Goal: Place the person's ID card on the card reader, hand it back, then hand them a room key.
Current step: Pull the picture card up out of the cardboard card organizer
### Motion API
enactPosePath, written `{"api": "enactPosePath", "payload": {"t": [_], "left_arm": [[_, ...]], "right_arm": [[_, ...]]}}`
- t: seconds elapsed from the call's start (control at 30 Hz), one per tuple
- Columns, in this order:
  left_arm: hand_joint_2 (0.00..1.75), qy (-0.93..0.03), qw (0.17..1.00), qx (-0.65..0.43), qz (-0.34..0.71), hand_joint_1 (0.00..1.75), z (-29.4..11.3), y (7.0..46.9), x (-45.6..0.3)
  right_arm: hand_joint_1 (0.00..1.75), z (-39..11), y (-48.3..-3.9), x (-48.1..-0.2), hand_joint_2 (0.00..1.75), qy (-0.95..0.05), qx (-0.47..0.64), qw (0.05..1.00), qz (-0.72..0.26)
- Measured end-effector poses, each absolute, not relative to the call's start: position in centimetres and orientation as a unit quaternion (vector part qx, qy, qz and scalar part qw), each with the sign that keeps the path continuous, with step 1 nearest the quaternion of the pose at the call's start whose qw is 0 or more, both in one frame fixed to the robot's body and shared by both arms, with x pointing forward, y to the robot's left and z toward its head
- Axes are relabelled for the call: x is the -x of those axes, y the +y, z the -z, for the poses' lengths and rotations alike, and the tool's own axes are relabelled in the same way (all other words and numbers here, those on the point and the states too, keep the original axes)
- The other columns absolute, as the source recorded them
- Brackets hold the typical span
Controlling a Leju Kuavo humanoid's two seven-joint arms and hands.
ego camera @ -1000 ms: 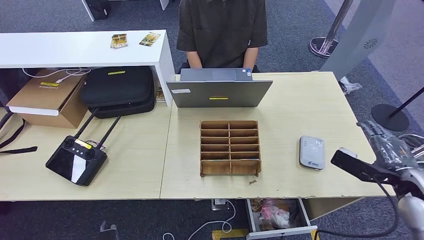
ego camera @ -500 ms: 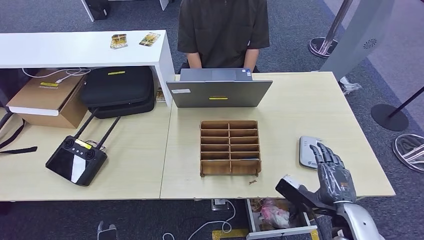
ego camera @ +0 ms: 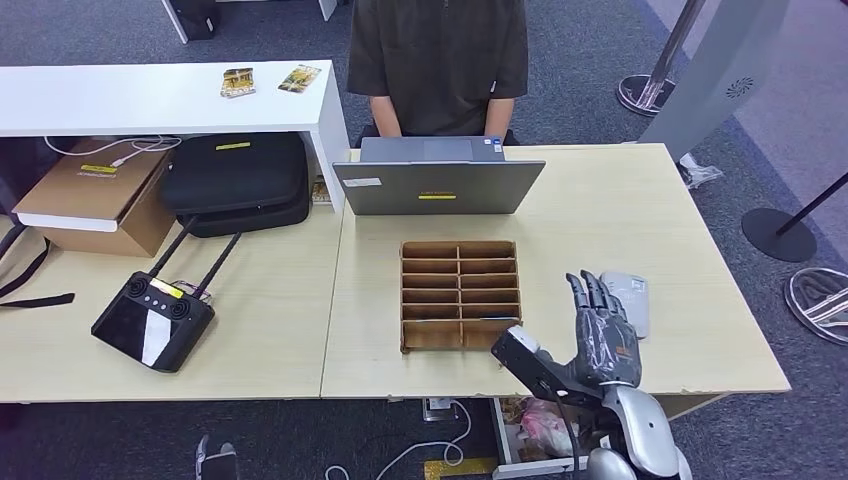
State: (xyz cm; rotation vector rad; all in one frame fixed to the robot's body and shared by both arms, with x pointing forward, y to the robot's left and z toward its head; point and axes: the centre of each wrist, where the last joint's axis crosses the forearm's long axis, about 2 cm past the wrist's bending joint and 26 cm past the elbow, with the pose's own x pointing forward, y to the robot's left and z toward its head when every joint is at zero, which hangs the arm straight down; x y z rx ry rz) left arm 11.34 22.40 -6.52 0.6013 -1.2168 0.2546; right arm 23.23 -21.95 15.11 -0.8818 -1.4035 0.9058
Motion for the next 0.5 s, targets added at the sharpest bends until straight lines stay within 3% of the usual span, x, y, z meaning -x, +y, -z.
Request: {"api": "enactPosePath", "payload": {"t": [0.5], "left_arm": [[0.0, -0.569, 0.77, -0.261, -0.12, 0.0, 6.4, 22.4, -11.8]], "right_arm": [[0.0, -14.5, -17.3, -25.7, 1.75, -0.602, 0.34, 0.566, -0.449]]}}
